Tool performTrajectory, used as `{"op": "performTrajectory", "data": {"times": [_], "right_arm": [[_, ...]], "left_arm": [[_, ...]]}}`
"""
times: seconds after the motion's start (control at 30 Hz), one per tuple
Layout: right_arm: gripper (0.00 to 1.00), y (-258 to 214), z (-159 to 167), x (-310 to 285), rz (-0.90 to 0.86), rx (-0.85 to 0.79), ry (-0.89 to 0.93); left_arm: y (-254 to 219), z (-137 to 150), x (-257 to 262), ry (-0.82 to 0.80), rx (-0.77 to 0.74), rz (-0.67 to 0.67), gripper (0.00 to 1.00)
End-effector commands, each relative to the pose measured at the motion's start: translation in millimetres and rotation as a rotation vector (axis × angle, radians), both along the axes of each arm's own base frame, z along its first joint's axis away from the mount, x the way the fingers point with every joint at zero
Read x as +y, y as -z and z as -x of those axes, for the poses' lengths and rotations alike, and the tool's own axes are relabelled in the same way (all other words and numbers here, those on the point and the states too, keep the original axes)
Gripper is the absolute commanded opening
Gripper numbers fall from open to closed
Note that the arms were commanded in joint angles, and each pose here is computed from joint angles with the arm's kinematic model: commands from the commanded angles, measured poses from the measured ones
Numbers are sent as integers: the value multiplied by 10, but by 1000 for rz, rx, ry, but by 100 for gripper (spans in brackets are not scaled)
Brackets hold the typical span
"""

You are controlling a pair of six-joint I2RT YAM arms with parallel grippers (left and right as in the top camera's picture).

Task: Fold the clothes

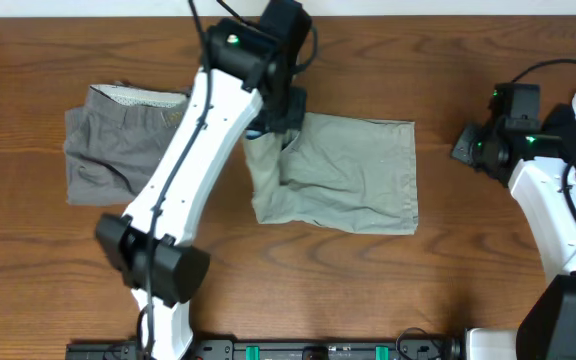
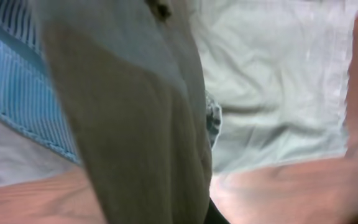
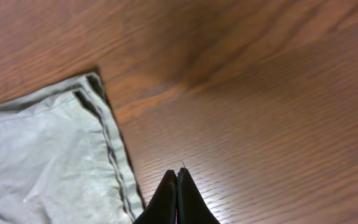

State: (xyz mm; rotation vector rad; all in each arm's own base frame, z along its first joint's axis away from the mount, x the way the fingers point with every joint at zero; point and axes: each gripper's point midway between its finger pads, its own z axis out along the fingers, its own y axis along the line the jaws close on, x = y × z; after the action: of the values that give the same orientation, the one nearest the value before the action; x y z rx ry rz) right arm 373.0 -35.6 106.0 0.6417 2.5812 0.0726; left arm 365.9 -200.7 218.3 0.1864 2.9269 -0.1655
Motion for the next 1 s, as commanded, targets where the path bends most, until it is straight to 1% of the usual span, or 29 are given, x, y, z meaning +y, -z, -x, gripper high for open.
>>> {"op": "performTrajectory", "data": {"times": [0.0,0.1,0.37,0.47,0.57,0.63,0.73,0.87,0.97], "right_arm": [[1,24,2,-65,-20,8,33],[1,66,17,-66,-21,24,34],[1,345,39,-64,-29,103,35],[1,451,51,-62,-32,132,35],[1,517,58,-61,-33,150,35],[1,522,52,-62,-33,149,35],[1,515,35,-64,-32,141,34],[1,515,35,-64,-32,141,34],[1,513,29,-64,-32,139,34]], "left_arm": [[65,-72,-202,-119,-3,41,6],[188,-100,-401,-112,0,53,6],[636,76,-908,-20,81,35,6],[755,121,-1012,4,96,22,6],[750,130,-989,12,93,8,6],[672,131,-916,29,88,4,6],[461,148,-661,41,80,-30,6],[36,108,-31,27,4,-161,6],[-292,94,435,-15,-44,-224,6]]}}
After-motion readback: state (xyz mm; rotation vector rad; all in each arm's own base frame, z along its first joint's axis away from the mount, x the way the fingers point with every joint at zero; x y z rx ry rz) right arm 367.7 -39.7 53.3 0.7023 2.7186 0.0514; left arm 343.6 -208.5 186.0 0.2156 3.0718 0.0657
